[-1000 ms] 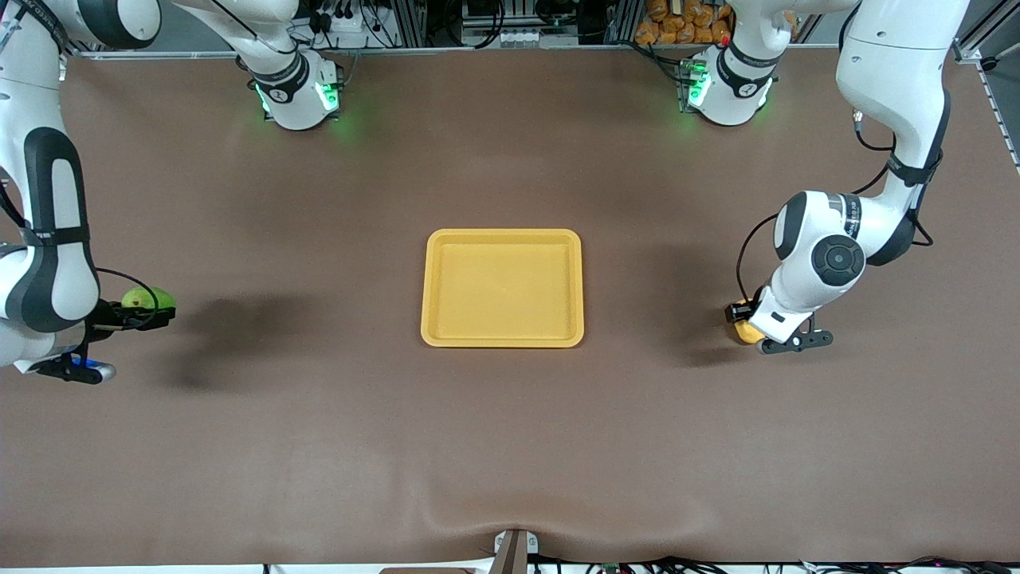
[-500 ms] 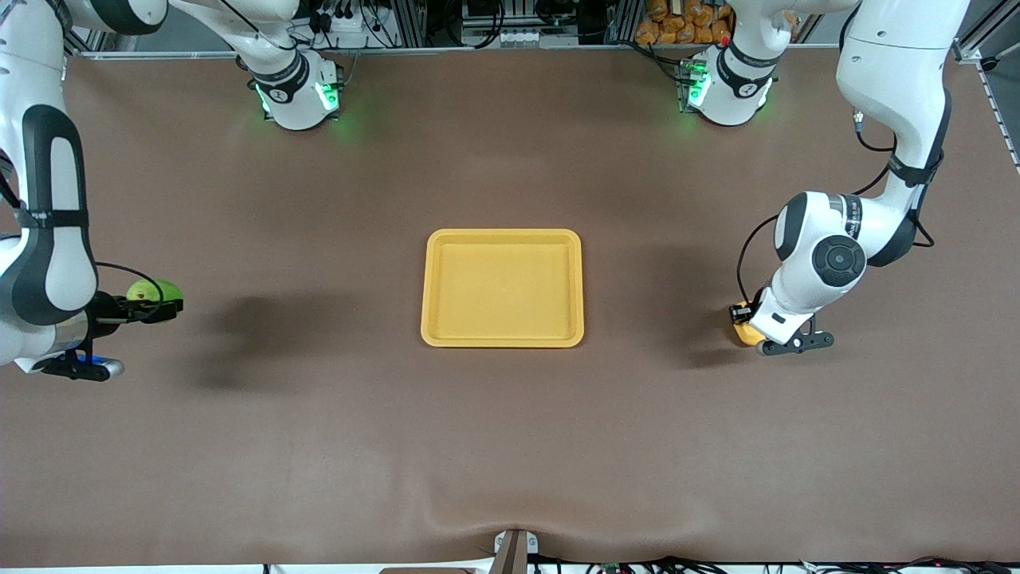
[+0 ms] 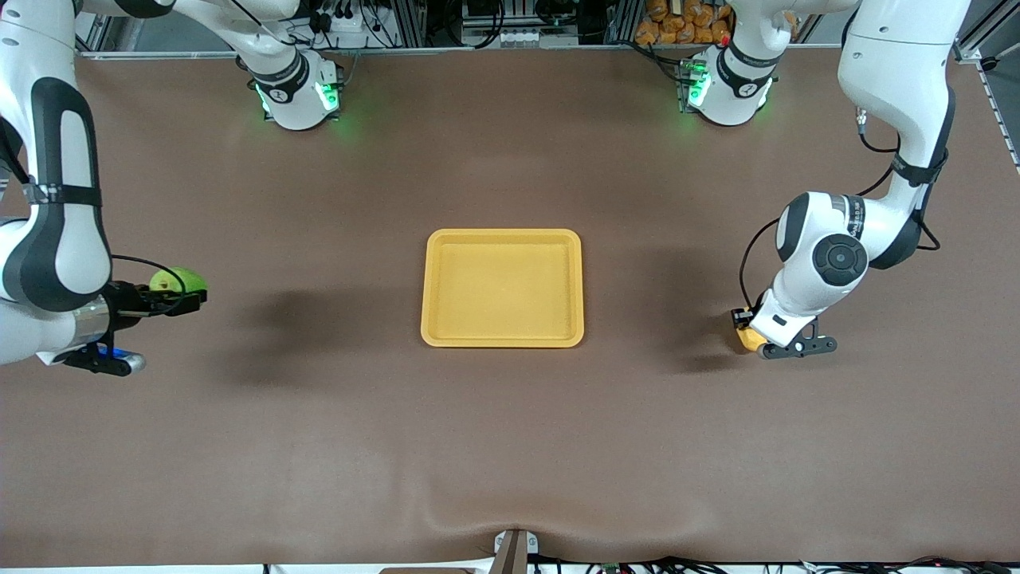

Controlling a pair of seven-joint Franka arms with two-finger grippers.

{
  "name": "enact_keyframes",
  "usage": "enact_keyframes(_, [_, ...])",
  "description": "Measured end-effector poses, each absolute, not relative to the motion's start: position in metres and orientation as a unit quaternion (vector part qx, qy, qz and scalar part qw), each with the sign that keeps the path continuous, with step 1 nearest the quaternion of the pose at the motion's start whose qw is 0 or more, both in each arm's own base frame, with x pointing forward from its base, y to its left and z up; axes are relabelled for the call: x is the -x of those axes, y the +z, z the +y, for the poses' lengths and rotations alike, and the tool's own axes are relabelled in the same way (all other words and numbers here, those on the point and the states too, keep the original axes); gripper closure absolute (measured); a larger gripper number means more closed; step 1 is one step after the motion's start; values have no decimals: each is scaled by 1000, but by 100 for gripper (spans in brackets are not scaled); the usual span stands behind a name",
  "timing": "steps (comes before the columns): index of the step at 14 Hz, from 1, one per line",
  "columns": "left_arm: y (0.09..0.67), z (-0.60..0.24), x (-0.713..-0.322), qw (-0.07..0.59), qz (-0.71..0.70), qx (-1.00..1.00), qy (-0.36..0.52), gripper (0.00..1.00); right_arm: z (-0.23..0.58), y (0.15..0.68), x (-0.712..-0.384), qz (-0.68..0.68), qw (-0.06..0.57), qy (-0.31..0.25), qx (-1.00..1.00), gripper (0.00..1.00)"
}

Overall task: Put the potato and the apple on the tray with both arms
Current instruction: 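Lift the apple with the right gripper while the left gripper carries the potato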

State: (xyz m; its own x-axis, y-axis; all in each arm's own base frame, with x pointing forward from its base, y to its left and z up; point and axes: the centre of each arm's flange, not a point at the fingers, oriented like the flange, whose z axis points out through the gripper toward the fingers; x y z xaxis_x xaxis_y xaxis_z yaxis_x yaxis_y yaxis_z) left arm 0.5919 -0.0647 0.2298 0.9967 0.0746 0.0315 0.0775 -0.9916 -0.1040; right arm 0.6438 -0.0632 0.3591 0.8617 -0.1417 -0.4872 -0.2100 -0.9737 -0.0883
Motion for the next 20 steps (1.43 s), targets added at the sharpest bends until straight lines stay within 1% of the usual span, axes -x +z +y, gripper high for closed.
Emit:
enact_keyframes(4, [256, -100, -590, 54, 4, 999, -7, 53, -36, 364, -646, 101, 86, 245, 960, 19])
enact_keyframes(8, [272, -160, -584, 56, 34, 998, 1, 53, 12, 364, -648, 122, 69, 252, 957, 19])
enact_keyframes(12, [279, -202, -576, 54, 27, 998, -9, 53, 46, 365, -647, 144, 75, 259, 952, 19])
enact_keyframes(20, [293, -281, -560, 50, 21, 998, -24, 53, 107, 366, -641, 165, 48, 262, 950, 19])
